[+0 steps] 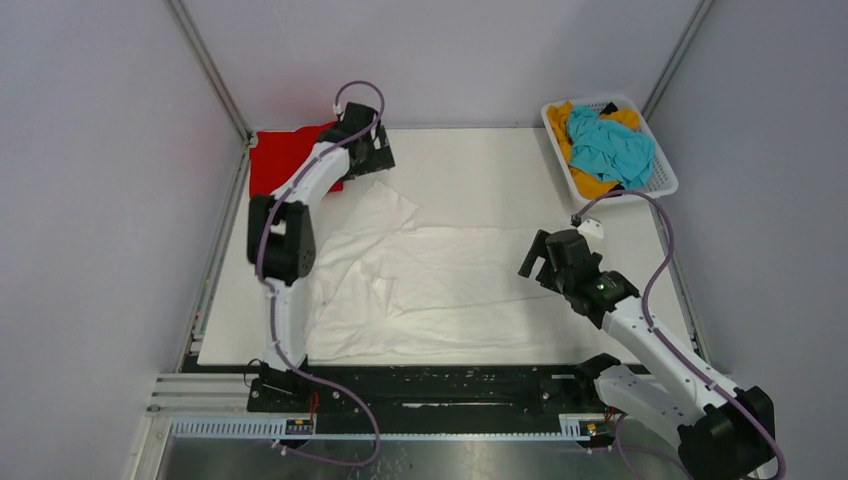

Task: Fold and stack the t-shirts
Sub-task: Grab the side of the flattened tshirt furthest away from the robot with both arms

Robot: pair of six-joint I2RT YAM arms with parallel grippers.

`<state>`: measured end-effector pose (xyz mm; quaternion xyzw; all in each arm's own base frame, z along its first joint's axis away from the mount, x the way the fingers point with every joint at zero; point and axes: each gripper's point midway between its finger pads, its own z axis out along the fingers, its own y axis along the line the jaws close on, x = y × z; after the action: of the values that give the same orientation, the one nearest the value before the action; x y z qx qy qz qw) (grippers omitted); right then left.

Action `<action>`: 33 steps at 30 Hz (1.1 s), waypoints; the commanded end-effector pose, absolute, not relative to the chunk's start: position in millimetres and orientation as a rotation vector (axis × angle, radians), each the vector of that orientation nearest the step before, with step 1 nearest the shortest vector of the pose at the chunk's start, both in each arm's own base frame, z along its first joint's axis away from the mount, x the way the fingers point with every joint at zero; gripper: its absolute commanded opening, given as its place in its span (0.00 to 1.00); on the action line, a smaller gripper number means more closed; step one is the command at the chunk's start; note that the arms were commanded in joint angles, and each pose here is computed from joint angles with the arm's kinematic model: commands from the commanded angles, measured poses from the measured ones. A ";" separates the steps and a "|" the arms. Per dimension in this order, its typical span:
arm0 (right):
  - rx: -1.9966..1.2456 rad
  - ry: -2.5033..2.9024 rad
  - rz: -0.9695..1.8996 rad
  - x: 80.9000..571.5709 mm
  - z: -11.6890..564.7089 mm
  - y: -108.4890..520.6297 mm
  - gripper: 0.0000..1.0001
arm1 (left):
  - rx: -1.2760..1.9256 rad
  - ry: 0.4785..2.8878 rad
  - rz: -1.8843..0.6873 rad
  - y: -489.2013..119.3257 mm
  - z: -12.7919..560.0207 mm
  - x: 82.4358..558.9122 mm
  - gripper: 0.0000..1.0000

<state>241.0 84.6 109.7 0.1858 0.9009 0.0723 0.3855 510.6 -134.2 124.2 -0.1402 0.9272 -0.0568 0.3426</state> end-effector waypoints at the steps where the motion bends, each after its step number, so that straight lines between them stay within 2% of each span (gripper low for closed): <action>1: 0.513 2.243 0.137 258.3 115.6 73.9 1.00 | -0.238 2.479 -0.022 -127.8 108.5 551.9 0.94; 4: 0.516 2.275 0.169 261.7 108.2 79.3 0.99 | -0.215 2.458 -0.028 -129.1 98.0 578.0 0.94; 9: 0.506 2.343 0.190 263.5 96.3 85.0 1.00 | -0.207 2.451 -0.131 -139.4 71.4 592.7 0.94; 12: 0.504 2.364 0.194 262.5 92.5 85.7 1.00 | -0.209 2.482 -0.157 -144.4 51.5 592.3 0.88; 20: 0.526 2.330 0.158 261.6 94.6 73.6 0.99 | -0.196 2.615 -0.090 -139.3 19.9 563.4 0.61; 22: 0.526 2.315 0.152 262.7 97.9 71.2 1.00 | -0.173 2.634 -0.081 -139.4 18.6 558.5 0.46; 27: 0.580 2.260 0.088 274.7 107.7 56.9 0.99 | -0.114 2.659 -0.056 -143.3 21.2 547.6 0.00; 30: 0.573 2.276 0.049 293.1 115.2 52.8 0.99 | -0.106 2.648 -0.087 -148.8 34.5 544.1 0.00; 33: 0.359 2.375 -0.016 318.8 122.1 55.4 1.00 | -0.108 2.608 -0.105 -151.7 58.4 540.2 0.00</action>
<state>276.8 57.2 93.3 0.2125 0.9145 0.0191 0.3438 557.2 -143.8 23.5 -0.0515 0.9647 -0.0267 0.2570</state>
